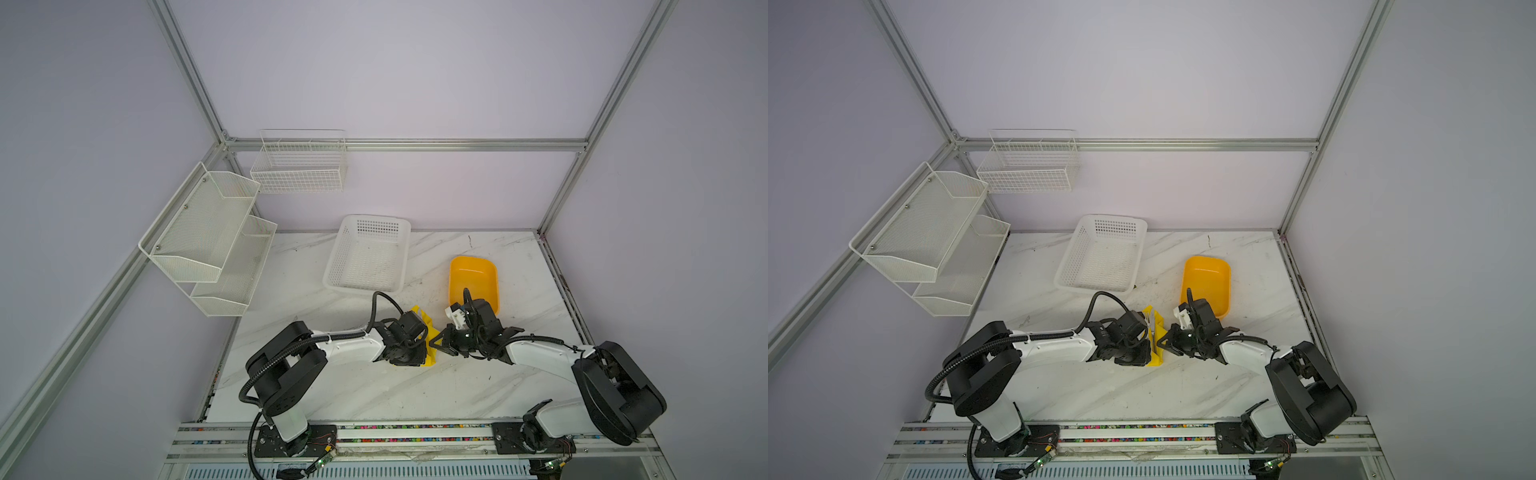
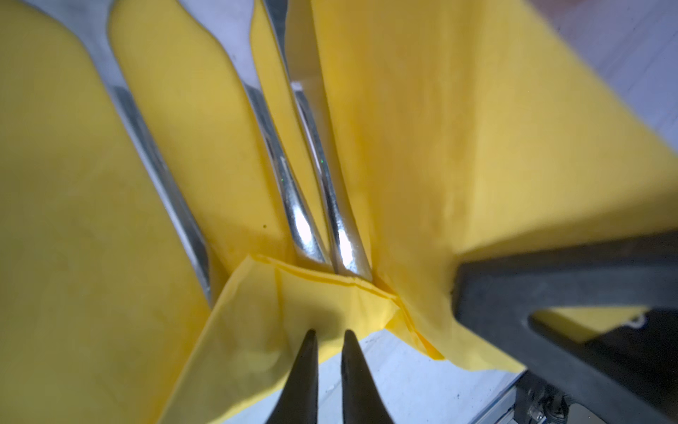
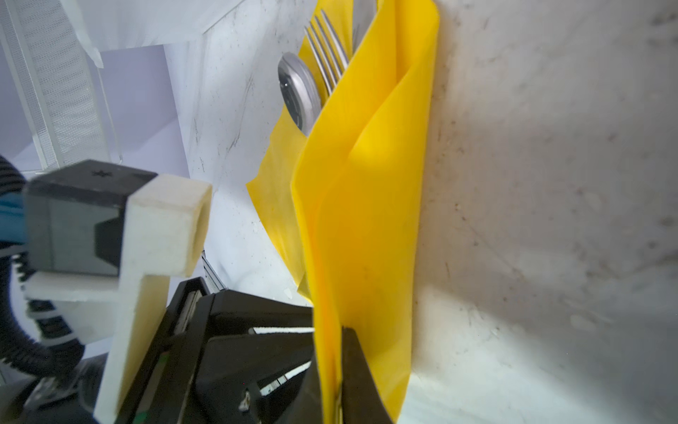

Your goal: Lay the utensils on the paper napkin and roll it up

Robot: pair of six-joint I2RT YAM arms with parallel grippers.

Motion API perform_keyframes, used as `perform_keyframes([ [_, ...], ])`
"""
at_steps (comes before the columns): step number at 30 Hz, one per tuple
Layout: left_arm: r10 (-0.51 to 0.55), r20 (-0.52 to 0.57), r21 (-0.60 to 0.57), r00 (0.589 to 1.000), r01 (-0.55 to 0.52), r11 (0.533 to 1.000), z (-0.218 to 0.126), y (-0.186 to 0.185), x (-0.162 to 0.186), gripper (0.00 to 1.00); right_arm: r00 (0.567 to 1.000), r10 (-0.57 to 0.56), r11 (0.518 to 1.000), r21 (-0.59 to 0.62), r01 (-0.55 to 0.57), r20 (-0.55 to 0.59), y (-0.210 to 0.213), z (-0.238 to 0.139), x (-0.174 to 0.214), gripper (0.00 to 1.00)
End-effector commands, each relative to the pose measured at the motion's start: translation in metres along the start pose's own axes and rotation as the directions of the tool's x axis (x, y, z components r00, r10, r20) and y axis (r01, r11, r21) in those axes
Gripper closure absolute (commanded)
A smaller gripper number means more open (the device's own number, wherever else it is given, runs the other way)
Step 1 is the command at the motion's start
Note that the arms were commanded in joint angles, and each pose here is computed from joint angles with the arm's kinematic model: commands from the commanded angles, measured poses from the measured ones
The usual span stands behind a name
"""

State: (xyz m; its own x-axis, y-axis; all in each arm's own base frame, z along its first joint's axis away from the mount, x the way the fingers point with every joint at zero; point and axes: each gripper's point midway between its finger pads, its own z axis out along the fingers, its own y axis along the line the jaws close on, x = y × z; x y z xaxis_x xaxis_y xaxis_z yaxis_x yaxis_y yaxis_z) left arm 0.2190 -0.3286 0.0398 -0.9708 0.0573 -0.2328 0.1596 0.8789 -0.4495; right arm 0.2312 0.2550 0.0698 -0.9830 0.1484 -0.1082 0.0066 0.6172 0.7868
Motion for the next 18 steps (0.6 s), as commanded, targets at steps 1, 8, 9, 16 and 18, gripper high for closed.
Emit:
perform_keyframes([
  [1, -0.033, 0.077, 0.059, 0.996, 0.028, 0.998, -0.021, -0.021, -0.026, 0.87, 1.000, -0.016, 1.000, 0.012, 0.016, -0.006, 0.007, 0.004, 0.000, 0.87],
  [8, -0.092, 0.154, 0.131, 0.984, 0.072, 0.989, -0.040, -0.019, -0.033, 0.84, 0.997, -0.050, 0.999, 0.015, 0.050, -0.058, 0.012, 0.018, 0.012, 0.72],
  [9, -0.108, 0.169, 0.133, 0.980, 0.086, 0.987, -0.045, -0.016, -0.034, 0.82, 0.996, -0.055, 0.998, 0.014, 0.056, -0.065, 0.013, 0.020, 0.013, 0.71],
  [16, -0.204, 0.242, 0.222, 0.949, 0.151, 0.963, -0.069, -0.008, -0.047, 0.58, 0.994, -0.081, 0.997, 0.009, 0.082, -0.078, 0.018, 0.023, 0.016, 0.65],
  [18, -0.227, 0.255, 0.259, 0.940, 0.160, 0.952, -0.068, -0.008, -0.051, 0.48, 0.993, -0.098, 0.995, -0.005, 0.098, -0.068, 0.022, 0.022, 0.016, 0.62],
])
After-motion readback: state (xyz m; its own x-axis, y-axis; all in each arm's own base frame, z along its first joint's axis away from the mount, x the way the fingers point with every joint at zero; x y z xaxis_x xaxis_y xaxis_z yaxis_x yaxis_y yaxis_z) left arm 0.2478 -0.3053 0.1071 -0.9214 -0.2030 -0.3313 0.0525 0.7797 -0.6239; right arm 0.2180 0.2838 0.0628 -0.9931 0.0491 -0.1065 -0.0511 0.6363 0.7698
